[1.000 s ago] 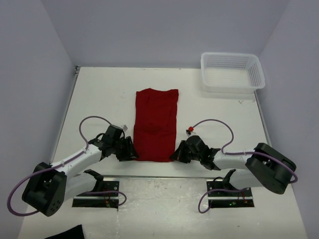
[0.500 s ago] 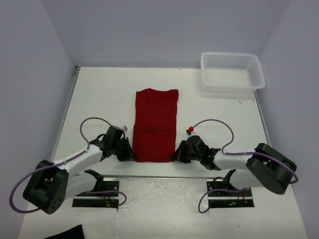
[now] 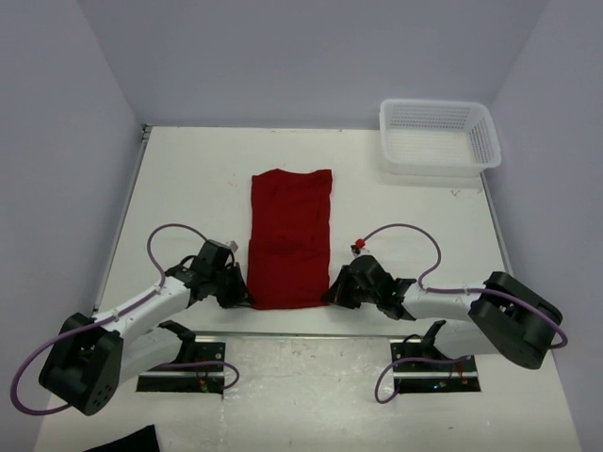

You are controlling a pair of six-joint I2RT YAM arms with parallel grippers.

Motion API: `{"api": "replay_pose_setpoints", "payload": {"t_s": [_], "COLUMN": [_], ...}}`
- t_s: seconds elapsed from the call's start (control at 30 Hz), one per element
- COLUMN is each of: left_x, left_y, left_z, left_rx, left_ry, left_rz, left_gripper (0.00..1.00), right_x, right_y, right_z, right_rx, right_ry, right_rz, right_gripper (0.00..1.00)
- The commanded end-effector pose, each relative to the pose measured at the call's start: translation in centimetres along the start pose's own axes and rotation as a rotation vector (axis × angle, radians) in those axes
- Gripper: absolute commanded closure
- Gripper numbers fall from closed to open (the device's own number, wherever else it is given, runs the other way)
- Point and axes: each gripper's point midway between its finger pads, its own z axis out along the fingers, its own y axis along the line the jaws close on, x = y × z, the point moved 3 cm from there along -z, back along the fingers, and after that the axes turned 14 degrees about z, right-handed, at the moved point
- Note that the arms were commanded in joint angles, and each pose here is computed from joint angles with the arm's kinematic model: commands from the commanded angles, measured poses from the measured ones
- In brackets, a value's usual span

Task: Fold and stack the t-shirts
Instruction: Grab one side of the 2/3 rectangular tshirt with both arms

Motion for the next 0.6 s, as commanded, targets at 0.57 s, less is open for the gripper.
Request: {"api": "replay_pose_setpoints", "payload": {"t_s": [0.57], "left_x": [0.3], "left_y": [-0.2], "left_z": [-2.4], "left_rx": [-0.002], "left_ry": [-0.024], "left_rz": [0.024], "left_gripper": [1.00], "right_x": [-0.7], "right_y": [-5.2], "right_z": [-2.1], "right_rx": [0.254], "right_ry": [-0.099], "right_rz": [-0.112], "right_gripper": [1.00]}}
